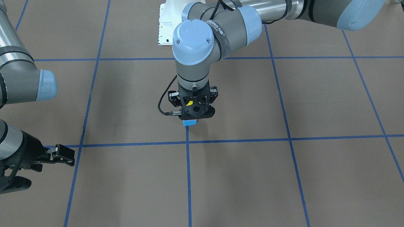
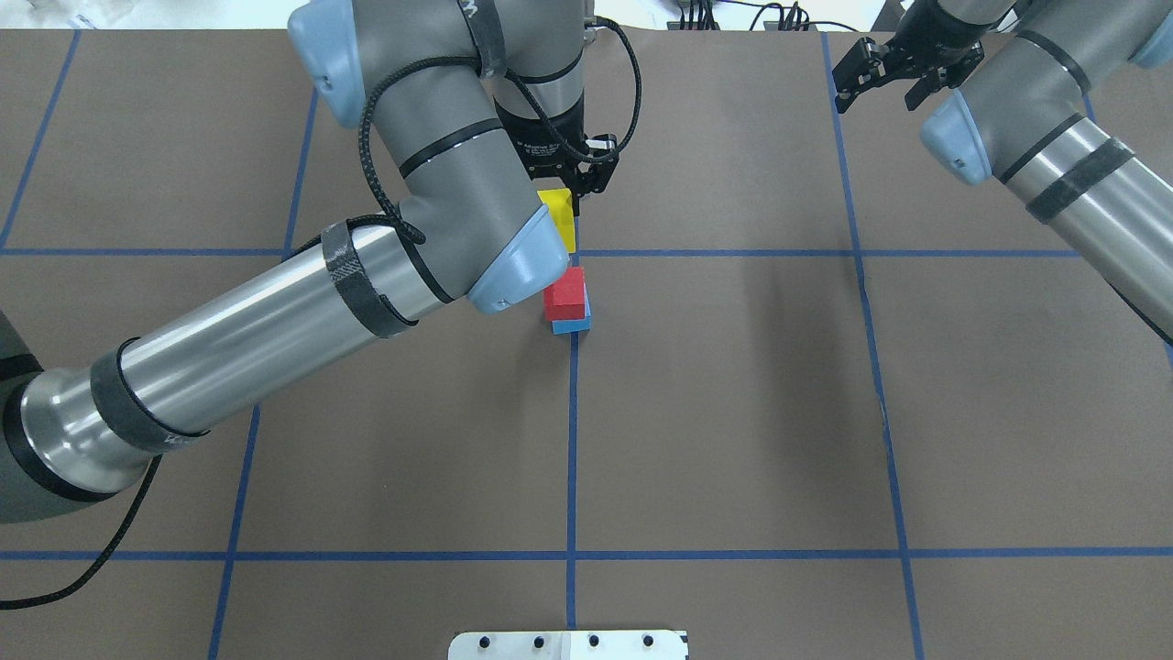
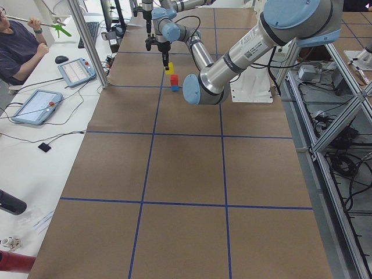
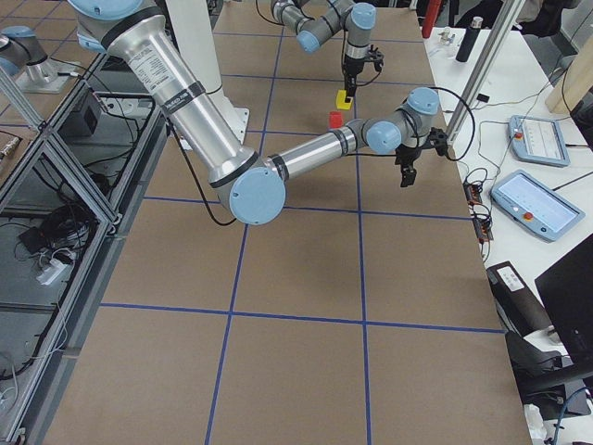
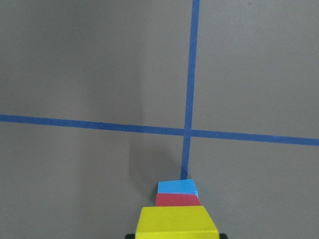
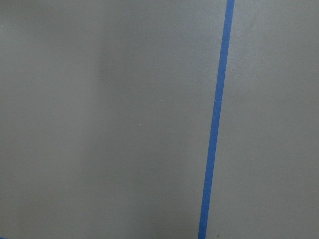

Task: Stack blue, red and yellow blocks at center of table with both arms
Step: 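Carry the yellow cube with the left gripper above the red cube, then lower the yellow cube onto the red cube and open the left gripper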

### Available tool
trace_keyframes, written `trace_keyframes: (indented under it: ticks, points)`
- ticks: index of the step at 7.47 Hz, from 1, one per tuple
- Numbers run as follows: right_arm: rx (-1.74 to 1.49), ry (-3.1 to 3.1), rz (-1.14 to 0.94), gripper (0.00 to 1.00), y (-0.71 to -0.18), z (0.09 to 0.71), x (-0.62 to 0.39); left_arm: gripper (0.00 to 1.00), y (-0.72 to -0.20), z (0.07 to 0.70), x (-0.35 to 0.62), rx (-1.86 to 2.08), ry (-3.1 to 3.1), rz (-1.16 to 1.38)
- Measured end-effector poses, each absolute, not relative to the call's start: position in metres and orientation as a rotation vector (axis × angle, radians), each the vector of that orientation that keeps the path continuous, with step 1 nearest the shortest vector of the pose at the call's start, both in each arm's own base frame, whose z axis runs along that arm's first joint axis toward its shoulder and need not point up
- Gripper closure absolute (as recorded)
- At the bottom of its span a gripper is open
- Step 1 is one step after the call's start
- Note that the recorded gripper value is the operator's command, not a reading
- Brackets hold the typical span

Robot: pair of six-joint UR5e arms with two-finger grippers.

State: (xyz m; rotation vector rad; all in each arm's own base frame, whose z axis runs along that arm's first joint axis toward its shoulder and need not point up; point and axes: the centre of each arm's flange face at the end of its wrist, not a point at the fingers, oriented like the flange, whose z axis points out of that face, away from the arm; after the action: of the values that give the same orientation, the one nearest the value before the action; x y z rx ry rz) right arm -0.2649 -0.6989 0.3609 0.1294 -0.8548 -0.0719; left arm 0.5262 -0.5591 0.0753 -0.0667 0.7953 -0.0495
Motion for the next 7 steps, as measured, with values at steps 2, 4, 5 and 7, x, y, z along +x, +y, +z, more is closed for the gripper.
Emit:
trace_keyframes:
  ticks: [2,4,5,7]
  points:
    - [0.129,-0.856,-0.072,0.0,-0.699,0.361,-0.265,1.0,-0.555,0.084,0.534,-0.076,0.787,-0.04]
    - [0.128,-0.855,-0.071,0.0,-0.699,0.362,-0.264,1.0,-0.552,0.088,0.539,-0.076,0.792,-0.034]
    - [0.127,-0.855,-0.071,0.0,-0.699,0.362,-0.264,1.0,-0.55,0.089,0.542,-0.076,0.795,-0.031]
    - [0.128,-0.855,-0.07,0.0,-0.699,0.362,-0.264,1.0,-0.548,0.091,0.546,-0.079,0.794,-0.028]
